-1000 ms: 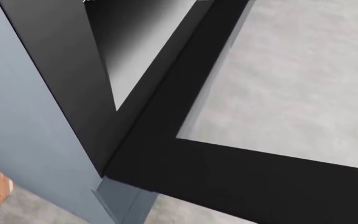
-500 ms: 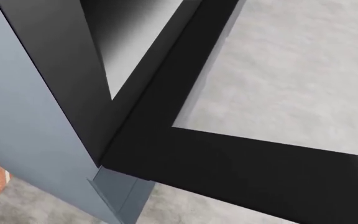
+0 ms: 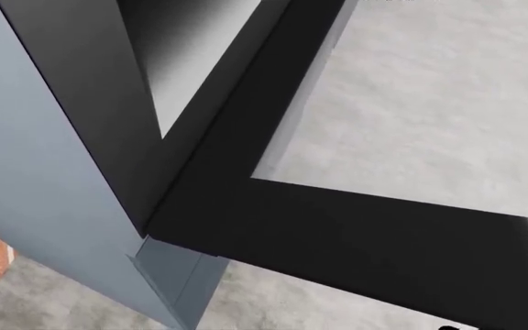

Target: Close the oven door.

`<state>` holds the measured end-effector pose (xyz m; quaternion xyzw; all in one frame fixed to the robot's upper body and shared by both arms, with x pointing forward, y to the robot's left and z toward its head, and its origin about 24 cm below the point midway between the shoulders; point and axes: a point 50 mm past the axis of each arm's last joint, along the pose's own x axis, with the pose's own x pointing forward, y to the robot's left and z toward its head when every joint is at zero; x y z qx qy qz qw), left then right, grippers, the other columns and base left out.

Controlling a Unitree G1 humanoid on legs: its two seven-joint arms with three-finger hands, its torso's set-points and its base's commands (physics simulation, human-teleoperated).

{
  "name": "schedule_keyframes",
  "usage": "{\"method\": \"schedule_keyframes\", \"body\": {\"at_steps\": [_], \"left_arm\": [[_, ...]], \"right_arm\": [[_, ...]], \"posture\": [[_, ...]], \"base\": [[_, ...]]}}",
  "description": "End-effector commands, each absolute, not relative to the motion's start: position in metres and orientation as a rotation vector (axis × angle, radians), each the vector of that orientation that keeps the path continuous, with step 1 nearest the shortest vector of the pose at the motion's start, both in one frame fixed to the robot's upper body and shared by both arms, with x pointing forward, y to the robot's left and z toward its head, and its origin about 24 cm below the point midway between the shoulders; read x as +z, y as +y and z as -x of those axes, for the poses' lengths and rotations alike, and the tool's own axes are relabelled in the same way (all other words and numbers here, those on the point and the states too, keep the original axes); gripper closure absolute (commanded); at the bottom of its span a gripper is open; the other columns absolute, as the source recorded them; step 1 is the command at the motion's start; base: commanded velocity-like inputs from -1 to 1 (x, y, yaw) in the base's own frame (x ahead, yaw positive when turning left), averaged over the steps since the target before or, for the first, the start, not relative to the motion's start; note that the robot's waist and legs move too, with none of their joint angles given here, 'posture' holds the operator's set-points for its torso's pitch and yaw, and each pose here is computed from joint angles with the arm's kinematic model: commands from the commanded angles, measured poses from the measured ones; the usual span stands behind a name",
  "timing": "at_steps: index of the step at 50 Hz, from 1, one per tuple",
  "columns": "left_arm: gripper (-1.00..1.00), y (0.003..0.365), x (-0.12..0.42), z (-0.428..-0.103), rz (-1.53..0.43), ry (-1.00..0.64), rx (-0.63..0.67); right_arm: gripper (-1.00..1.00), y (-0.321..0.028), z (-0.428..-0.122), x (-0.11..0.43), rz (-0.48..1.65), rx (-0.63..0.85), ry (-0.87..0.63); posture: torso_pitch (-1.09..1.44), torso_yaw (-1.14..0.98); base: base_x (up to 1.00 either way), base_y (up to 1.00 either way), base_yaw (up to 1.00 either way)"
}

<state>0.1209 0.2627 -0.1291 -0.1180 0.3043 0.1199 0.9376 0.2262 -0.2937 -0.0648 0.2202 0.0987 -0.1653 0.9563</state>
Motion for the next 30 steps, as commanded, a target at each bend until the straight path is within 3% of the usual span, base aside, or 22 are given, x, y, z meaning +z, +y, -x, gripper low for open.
{"method": "schedule_keyframes", "body": {"at_steps": [1, 30], "left_arm": [[-1.0, 0.268, -0.125, -0.124, 0.223, 0.591, 0.252], [-1.0, 0.268, -0.125, -0.124, 0.221, 0.592, 0.247]], "right_arm": [[-1.0, -0.299, -0.236, -0.052, -0.419, -0.322, 0.142], [-1.0, -0.272, -0.317, 0.022, -0.379, -0.103, 0.039]], "posture": [[0.3, 0.0], [0.3, 0.0]], "base": [[0.0, 0.0, 0.0], [0.0, 0.0, 0.0]]}}
